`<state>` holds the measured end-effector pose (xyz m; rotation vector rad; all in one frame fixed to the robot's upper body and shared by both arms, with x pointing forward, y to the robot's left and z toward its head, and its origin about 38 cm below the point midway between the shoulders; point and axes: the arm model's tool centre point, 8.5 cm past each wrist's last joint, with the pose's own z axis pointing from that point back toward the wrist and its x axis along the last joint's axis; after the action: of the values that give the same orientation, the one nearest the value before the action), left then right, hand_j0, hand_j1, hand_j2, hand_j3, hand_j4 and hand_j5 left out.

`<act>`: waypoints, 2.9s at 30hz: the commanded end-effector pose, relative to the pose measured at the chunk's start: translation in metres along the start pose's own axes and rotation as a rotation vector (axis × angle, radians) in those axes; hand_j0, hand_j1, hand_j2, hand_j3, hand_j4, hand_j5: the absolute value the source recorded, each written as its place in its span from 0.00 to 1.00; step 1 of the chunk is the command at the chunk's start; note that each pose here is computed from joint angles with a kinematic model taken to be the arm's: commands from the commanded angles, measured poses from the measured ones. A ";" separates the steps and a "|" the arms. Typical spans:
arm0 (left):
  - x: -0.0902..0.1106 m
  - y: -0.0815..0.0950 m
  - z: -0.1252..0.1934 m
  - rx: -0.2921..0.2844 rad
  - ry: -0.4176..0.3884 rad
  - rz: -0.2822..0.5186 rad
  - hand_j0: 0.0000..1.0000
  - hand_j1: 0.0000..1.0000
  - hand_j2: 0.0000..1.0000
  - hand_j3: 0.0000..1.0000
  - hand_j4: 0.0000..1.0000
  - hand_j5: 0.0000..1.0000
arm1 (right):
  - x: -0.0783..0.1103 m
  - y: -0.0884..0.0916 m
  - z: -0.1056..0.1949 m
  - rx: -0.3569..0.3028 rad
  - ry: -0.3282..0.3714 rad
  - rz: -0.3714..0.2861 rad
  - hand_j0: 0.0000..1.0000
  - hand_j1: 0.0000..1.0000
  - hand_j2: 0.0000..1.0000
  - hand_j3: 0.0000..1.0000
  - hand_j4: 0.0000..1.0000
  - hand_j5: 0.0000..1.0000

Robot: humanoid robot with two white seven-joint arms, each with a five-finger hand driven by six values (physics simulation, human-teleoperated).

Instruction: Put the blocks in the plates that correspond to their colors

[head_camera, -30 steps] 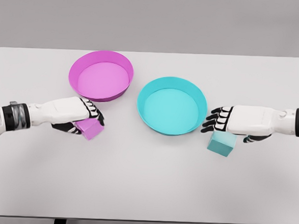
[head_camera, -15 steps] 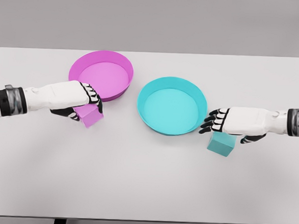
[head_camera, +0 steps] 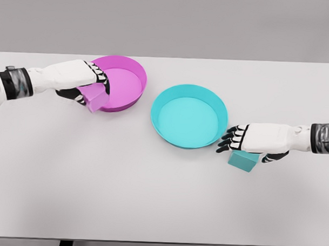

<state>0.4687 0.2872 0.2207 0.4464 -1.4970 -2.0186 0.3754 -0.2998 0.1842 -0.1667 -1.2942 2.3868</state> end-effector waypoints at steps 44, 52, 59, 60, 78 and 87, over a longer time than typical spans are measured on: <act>-0.059 -0.067 0.132 0.016 0.205 0.395 1.00 1.00 1.00 1.00 1.00 1.00 | -0.023 -0.042 0.039 -0.078 0.114 0.037 0.62 0.62 0.62 0.62 0.62 0.62; -0.059 -0.071 0.131 0.001 0.208 0.392 1.00 1.00 1.00 1.00 1.00 1.00 | -0.038 -0.059 0.039 -0.114 0.141 0.038 0.62 0.62 0.62 0.62 0.62 0.62; -0.058 -0.072 0.130 -0.011 0.210 0.381 1.00 1.00 1.00 1.00 1.00 1.00 | -0.042 -0.074 0.026 -0.135 0.125 0.056 0.62 0.62 0.62 0.62 0.62 0.62; -0.059 -0.072 0.130 -0.013 0.211 0.379 1.00 1.00 1.00 1.00 1.00 1.00 | -0.042 -0.076 0.026 -0.142 0.123 0.053 0.62 0.62 0.62 0.62 0.62 0.62; -0.056 -0.074 0.126 -0.019 0.200 0.383 1.00 1.00 1.00 1.00 1.00 1.00 | -0.048 -0.108 -0.015 -0.188 0.075 0.072 0.62 0.62 0.62 0.62 0.62 0.62; -0.053 -0.078 0.120 -0.020 0.188 0.392 1.00 1.00 1.00 1.00 1.00 1.00 | -0.048 -0.126 -0.060 -0.207 0.024 0.071 0.62 0.62 0.62 0.62 0.62 0.62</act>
<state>0.4203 0.4268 0.1793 0.2978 -1.3227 -1.6451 0.4703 -0.2216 0.2517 -0.3163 -1.5346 2.3065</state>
